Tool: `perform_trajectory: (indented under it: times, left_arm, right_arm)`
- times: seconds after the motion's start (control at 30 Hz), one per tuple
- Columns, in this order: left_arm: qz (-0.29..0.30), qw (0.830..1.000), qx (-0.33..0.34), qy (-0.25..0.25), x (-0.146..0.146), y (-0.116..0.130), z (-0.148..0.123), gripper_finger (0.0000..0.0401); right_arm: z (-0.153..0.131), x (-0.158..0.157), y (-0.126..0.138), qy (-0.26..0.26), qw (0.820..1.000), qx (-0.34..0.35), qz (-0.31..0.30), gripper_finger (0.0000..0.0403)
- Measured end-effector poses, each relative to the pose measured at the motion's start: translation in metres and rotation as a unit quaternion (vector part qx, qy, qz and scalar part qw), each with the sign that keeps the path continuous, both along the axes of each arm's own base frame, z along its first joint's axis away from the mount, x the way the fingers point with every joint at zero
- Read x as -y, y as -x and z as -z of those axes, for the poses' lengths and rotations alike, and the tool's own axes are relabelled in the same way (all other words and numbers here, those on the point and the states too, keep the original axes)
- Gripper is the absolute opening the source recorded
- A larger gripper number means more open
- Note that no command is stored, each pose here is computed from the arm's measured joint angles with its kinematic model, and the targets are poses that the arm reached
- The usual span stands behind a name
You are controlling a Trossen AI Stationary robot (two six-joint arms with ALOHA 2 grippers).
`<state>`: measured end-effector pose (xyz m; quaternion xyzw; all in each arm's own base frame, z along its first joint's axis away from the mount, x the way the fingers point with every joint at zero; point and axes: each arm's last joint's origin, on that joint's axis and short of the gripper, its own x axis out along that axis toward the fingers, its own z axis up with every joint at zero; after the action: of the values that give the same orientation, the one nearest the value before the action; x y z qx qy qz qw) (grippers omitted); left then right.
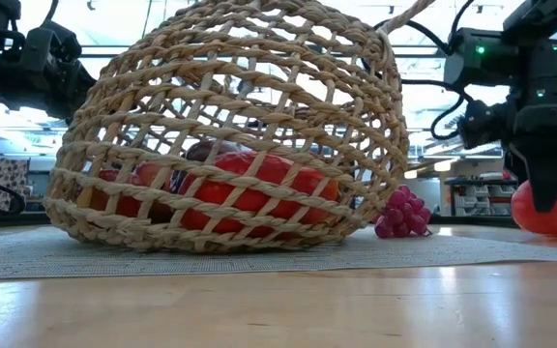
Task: Build produce basket
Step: Put the red apple into the basket
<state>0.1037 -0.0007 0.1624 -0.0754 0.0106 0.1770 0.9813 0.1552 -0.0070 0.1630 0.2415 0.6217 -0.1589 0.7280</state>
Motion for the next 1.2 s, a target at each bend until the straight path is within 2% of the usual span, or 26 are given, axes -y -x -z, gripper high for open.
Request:
perform_trajectory:
  times: [0.13, 0.3, 0.47, 0.6, 0.83, 1.0, 1.2]
  left_arm:
    - [0.000, 1.000, 0.000, 0.000, 0.000, 0.000, 0.000, 0.0040]
    - [0.000, 1.000, 0.000, 0.000, 0.000, 0.000, 0.000, 0.0037]
    - [0.000, 1.000, 0.000, 0.000, 0.000, 0.000, 0.000, 0.0032]
    - [0.000, 1.000, 0.000, 0.000, 0.000, 0.000, 0.000, 0.0035]
    - [0.000, 1.000, 0.000, 0.000, 0.000, 0.000, 0.000, 0.0040]
    - [0.000, 1.000, 0.000, 0.000, 0.000, 0.000, 0.000, 0.0034]
    - [0.000, 1.000, 0.000, 0.000, 0.000, 0.000, 0.000, 0.0035]
  right_arm:
    - [-0.014, 0.001, -0.009, 0.002, 1.000, 0.027, -0.004, 0.0327]
    - [-0.047, 0.002, -0.026, 0.018, 0.996, 0.087, -0.028, 0.0329]
    - [-0.089, 0.005, -0.040, 0.064, 0.987, 0.144, -0.037, 0.0330]
    - [-0.126, 0.008, -0.048, 0.114, 0.972, 0.200, -0.048, 0.0330]
    - [-0.184, 0.014, -0.054, 0.242, 0.927, 0.280, -0.062, 0.0330]
    - [-0.213, 0.012, -0.063, 0.287, 0.880, 0.367, -0.092, 0.0330]
    - [-0.231, 0.008, -0.071, 0.328, 0.825, 0.442, -0.128, 0.0331]
